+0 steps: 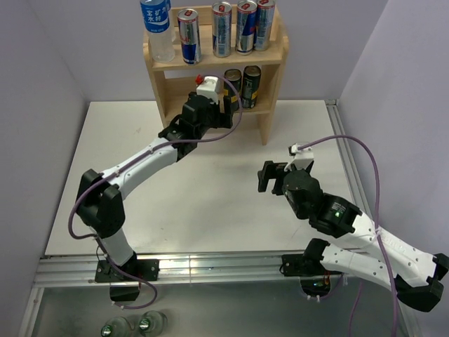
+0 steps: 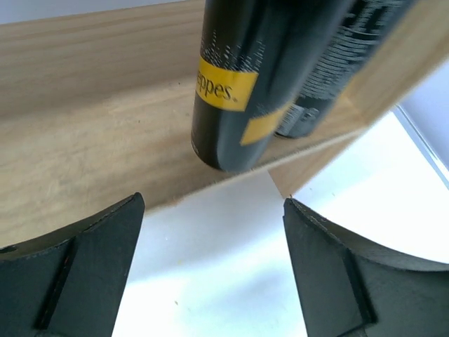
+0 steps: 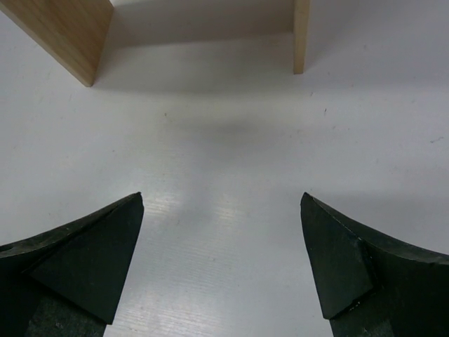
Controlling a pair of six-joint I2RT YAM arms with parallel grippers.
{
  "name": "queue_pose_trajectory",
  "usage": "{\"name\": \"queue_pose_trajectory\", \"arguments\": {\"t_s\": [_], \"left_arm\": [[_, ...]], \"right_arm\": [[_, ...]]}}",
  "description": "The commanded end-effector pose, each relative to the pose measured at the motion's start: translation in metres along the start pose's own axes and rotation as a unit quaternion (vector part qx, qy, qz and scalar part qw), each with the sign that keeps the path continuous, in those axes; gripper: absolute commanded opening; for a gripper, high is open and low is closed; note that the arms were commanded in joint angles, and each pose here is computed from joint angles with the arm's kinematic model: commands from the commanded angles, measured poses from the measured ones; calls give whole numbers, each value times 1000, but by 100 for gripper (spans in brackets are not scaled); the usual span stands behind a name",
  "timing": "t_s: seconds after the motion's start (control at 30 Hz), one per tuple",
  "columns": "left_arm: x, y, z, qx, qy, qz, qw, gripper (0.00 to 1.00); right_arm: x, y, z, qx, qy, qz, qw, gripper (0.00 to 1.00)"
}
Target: Place and organize the beverage onto the shelf
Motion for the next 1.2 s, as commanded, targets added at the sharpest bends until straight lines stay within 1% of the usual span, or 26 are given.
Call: {"name": "queue_pose_trajectory", "arguments": {"t_s": [0.0,0.03,0.07,0.1,0.13,0.17,0.2,0.23,0.27,0.33,0.37,0.43,0.5,0.63,0.8,0.93,1.17], "left_arm": [[-37,-31,-6,-22,25,-30,999,86],[-58,-41,-8,-22,31,-34,999,86],[-69,-39,-10,-22,36,-29,999,86],[-81,-46,-10,-32,42,-34,998,86],[-104,-55,-7,-37,46,-33,998,86],[-116,-65,-5,-44,40,-40,997,85],[-127,-72,-1,-49,36,-43,997,85],[-148,-87,4,-55,36,-62,996,85],[-163,-96,8,-55,32,-64,996,85],[-194,-118,17,-55,32,-97,993,86],[-205,-123,21,-53,25,-99,993,86],[-229,-133,32,-57,10,-119,991,86],[-249,-137,41,-61,-3,-126,990,86],[-268,-132,51,-68,-17,-127,989,86],[-282,-124,60,-75,-34,-131,988,87],[-284,-120,62,-69,-41,-124,989,87],[-286,-122,63,-72,-41,-128,988,87]], "right_arm": [[-6,-29,21,20,-40,-20,999,100],[-7,-37,27,8,-55,-22,998,100],[-14,-54,39,10,-85,-29,996,100],[-14,-57,52,-8,-116,-9,993,100],[-16,-65,58,-33,-130,-4,991,100],[-28,-93,71,-22,-151,-25,988,100],[-23,-99,81,-30,-146,-18,989,100],[-25,-107,81,-34,-128,-15,991,100],[-39,-136,89,-11,-138,-41,990,100],[-41,-149,96,-9,-129,-37,991,100],[-53,-167,100,5,-143,-53,988,100],[-62,-177,101,21,-156,-64,985,100],[-74,-187,99,41,-171,-79,981,100],[-86,-189,91,52,-194,-93,975,100],[-92,-183,78,64,-193,-103,974,100],[-93,-180,74,64,-186,-101,975,100],[-94,-179,70,67,-182,-103,976,100]]}}
Point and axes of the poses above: each gripper's point midway between its finger pads, its own x axis out along the fingers, its own z axis along the line the jaws close on, y = z × x, the point moved 8 cm from there along -x, back along the fingers, and after that the axes turned 12 degrees about x, right-handed, at the moved point
